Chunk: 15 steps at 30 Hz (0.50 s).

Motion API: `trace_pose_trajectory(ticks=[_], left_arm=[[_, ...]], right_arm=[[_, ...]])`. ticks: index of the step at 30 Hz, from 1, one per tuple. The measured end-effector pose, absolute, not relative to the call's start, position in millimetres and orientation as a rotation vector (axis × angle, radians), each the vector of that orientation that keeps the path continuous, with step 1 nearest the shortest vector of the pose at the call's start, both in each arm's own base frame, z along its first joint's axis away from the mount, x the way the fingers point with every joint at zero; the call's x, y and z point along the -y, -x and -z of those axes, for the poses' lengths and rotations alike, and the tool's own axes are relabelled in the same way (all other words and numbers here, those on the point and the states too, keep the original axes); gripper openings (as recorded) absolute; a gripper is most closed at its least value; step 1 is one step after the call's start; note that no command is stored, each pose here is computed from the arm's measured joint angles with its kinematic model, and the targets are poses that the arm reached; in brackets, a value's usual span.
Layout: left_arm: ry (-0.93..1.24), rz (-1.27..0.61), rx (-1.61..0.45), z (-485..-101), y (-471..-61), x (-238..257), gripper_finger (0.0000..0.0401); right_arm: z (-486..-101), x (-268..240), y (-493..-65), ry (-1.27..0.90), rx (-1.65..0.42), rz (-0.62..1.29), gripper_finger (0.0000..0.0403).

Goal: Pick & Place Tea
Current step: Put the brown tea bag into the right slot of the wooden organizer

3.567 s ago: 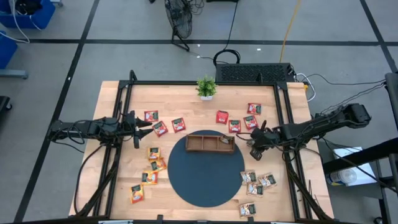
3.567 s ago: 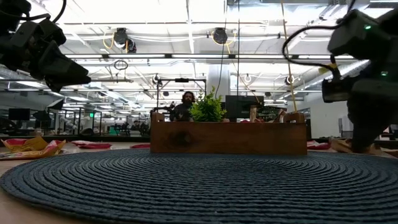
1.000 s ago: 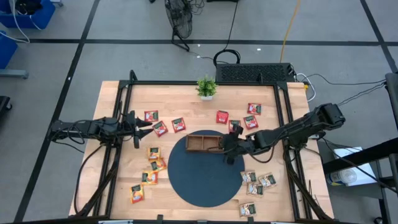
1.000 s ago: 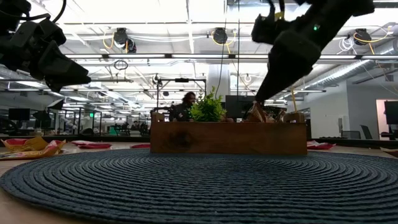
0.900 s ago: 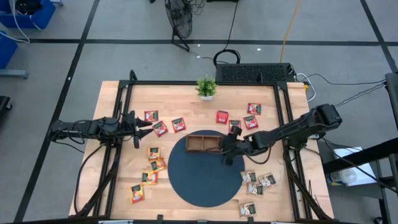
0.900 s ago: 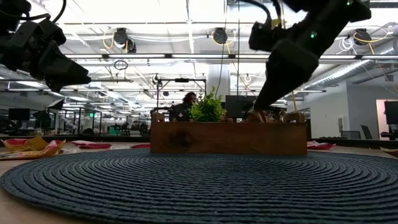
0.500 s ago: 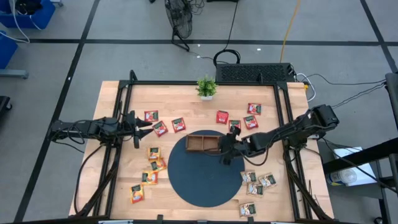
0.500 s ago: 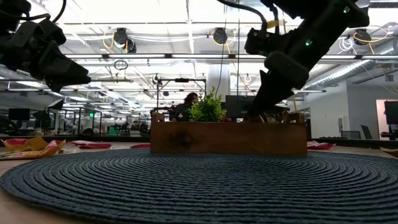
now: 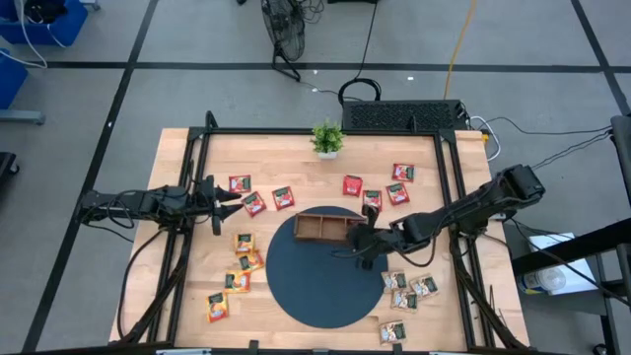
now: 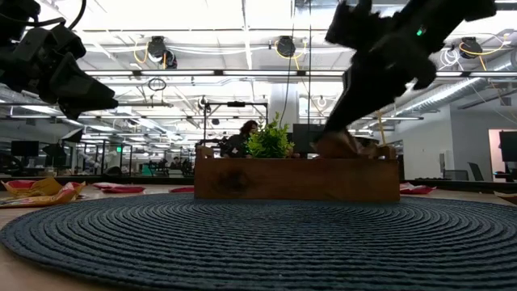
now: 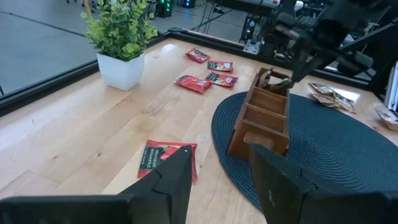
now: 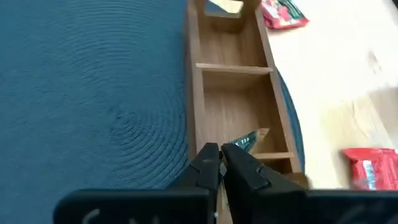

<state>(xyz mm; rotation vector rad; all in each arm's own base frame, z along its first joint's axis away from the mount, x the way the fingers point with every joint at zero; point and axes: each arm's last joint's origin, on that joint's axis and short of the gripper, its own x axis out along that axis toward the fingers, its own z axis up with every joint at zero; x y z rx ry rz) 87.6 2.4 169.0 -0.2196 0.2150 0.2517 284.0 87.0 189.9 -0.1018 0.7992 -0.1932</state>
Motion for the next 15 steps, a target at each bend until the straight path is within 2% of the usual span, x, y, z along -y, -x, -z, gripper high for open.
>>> trace_pose_trajectory(ticks=[7,15], left_arm=[[0.219,-0.252,-0.215,-169,-88,-2,0.0161],[0.219,-0.252,-0.216,-169,-88,-2,0.0161]], right_arm=[[-204,-93,-259,0.134,-0.686,0.113,0.0001],[-172,-66,-210,0.142,-0.4,0.054,0.0001]])
